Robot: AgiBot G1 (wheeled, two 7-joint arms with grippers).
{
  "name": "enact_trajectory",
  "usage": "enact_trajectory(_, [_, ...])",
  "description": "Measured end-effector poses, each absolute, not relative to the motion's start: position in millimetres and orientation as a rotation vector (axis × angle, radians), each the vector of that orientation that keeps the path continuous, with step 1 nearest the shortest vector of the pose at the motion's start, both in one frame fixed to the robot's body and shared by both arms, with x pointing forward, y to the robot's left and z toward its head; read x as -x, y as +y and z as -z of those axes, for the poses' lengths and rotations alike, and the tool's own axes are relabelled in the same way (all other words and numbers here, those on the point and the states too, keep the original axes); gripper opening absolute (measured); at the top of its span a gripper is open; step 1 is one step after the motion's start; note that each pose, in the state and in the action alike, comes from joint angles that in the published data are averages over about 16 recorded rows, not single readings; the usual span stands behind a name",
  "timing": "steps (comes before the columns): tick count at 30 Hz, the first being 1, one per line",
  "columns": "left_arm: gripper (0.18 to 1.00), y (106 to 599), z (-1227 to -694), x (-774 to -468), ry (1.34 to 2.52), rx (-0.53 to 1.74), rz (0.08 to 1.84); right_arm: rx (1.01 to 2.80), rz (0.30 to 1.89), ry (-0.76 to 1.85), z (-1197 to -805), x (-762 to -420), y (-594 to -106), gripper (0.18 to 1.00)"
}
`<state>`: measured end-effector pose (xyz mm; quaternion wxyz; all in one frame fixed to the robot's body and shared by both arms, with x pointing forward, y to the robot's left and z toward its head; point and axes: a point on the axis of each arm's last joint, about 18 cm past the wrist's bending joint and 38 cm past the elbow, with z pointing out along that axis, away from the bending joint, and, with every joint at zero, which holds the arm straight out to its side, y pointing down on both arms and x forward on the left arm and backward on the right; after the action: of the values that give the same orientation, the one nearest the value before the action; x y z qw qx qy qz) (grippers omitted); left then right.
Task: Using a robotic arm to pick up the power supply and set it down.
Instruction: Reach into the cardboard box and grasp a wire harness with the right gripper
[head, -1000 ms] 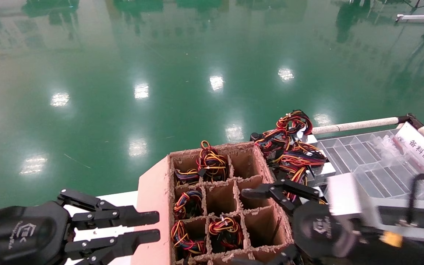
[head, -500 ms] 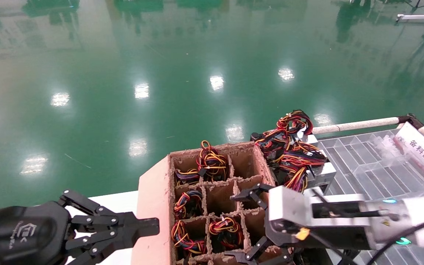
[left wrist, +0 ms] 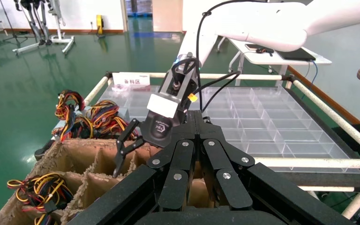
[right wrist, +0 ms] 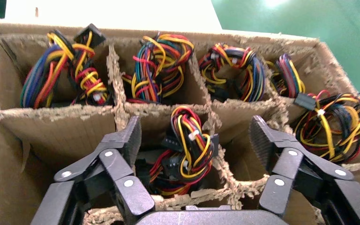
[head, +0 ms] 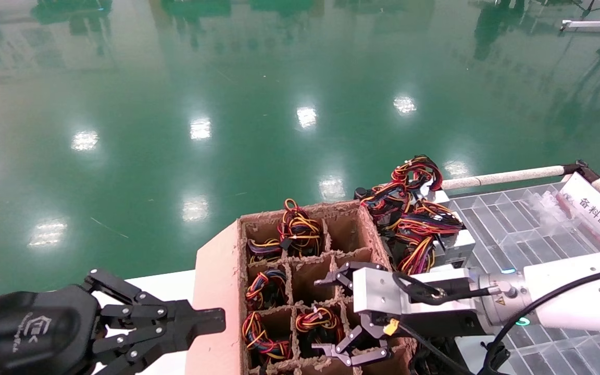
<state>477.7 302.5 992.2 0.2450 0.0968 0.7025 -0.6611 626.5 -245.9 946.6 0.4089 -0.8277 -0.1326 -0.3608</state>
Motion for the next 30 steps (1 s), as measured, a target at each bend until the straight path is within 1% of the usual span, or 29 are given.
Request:
enact_trajectory(4, [0.193, 303, -992, -478, 1.918, -0.264, 1.805, 2.096, 0.907, -0.341, -945, -630, -244, 0.851])
enact_trajectory(10, [0.207, 303, -992, -478, 1.918, -0.264, 1.805, 2.112, 0.905, -0.342, -943, -632, -244, 0.732])
enact_trajectory(15, [0.234, 303, -992, -478, 1.918, -0.264, 1.805, 2.124, 0.905, -0.337, -940, -634, -246, 0.610])
enact_trajectory(21, [0.300, 303, -992, -478, 1.918, -0.264, 1.805, 2.137, 0.903, -0.327, -936, -636, -248, 0.467])
enact_trajectory(26, [0.390, 303, -992, -478, 1.918, -0.264, 1.805, 2.139, 0.900, -0.319, -933, -636, -249, 0.363])
enact_trajectory(30, [0.479, 303, -992, -478, 1.918, -0.264, 1.805, 2.135, 0.897, -0.314, -934, -635, -250, 0.311])
